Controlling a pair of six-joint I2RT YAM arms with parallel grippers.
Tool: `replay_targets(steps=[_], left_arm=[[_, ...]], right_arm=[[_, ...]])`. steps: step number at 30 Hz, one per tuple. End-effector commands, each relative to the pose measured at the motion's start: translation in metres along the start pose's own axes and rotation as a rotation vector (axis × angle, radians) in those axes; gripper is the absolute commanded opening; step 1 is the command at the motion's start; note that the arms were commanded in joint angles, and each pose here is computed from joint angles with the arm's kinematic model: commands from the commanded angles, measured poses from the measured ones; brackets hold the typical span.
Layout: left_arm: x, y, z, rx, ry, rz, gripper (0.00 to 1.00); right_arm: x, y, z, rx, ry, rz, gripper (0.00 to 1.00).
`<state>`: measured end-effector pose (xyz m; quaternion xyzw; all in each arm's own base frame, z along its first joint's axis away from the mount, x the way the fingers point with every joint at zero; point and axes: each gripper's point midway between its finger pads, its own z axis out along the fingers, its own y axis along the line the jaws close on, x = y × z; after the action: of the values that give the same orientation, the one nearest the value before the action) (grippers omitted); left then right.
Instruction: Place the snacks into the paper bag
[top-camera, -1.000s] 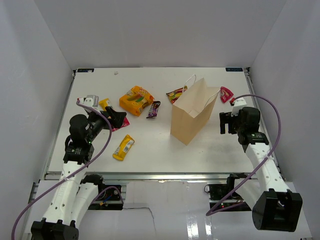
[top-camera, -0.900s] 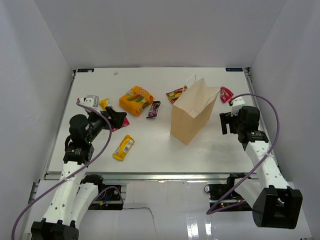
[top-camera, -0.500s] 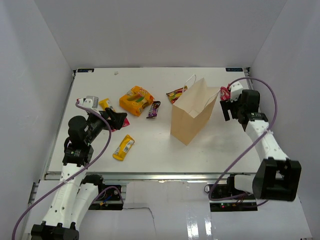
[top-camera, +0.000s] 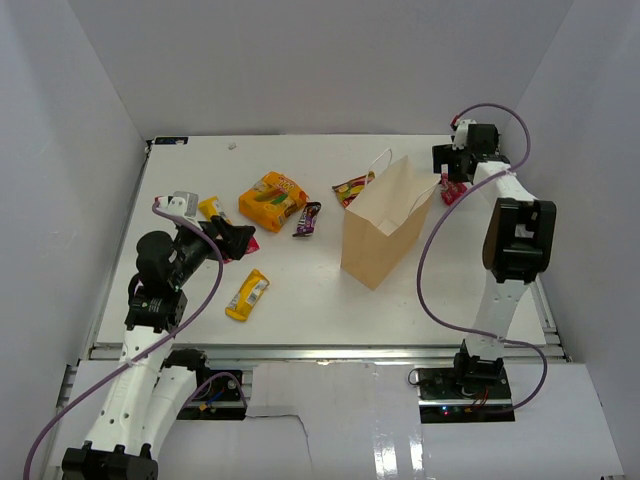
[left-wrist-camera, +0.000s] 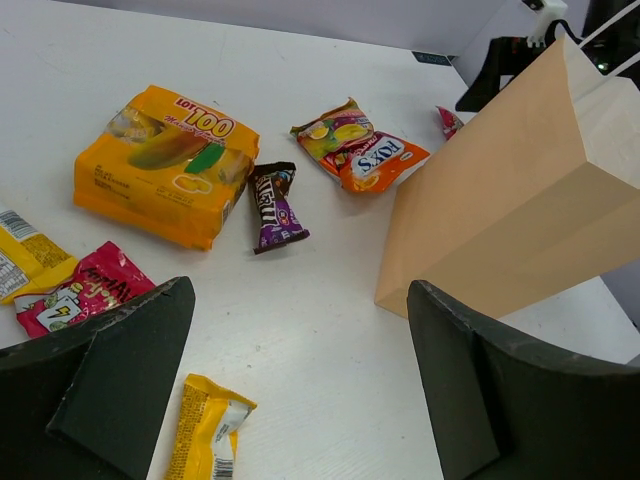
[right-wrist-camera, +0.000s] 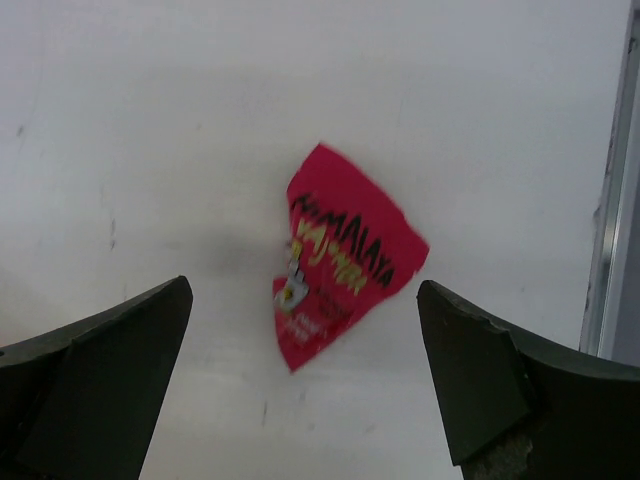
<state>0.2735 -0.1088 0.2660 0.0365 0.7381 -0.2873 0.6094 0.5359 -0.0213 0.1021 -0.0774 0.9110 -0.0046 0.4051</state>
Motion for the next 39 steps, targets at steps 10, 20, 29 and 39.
replay_targets(steps=[10, 20, 29, 39], left_arm=[[0.000, -0.005, 0.005, 0.045, 0.013, 0.016, 0.98], [0.003, -0.003, 0.006, 0.040, 0.020, 0.014, 0.98], [0.004, 0.000, 0.006, 0.030, 0.021, 0.015, 0.98], [0.004, -0.001, 0.006, 0.034, 0.022, 0.013, 0.98]], right_arm=[[0.003, -0.018, 0.069, 0.067, 0.086, 0.080, 0.74], [0.024, -0.012, 0.056, 0.008, 0.119, 0.131, 0.38], [-0.016, -0.008, -0.045, -0.046, -0.031, 0.100, 0.08], [-0.107, 0.041, -0.254, -0.186, -0.514, 0.015, 0.08]])
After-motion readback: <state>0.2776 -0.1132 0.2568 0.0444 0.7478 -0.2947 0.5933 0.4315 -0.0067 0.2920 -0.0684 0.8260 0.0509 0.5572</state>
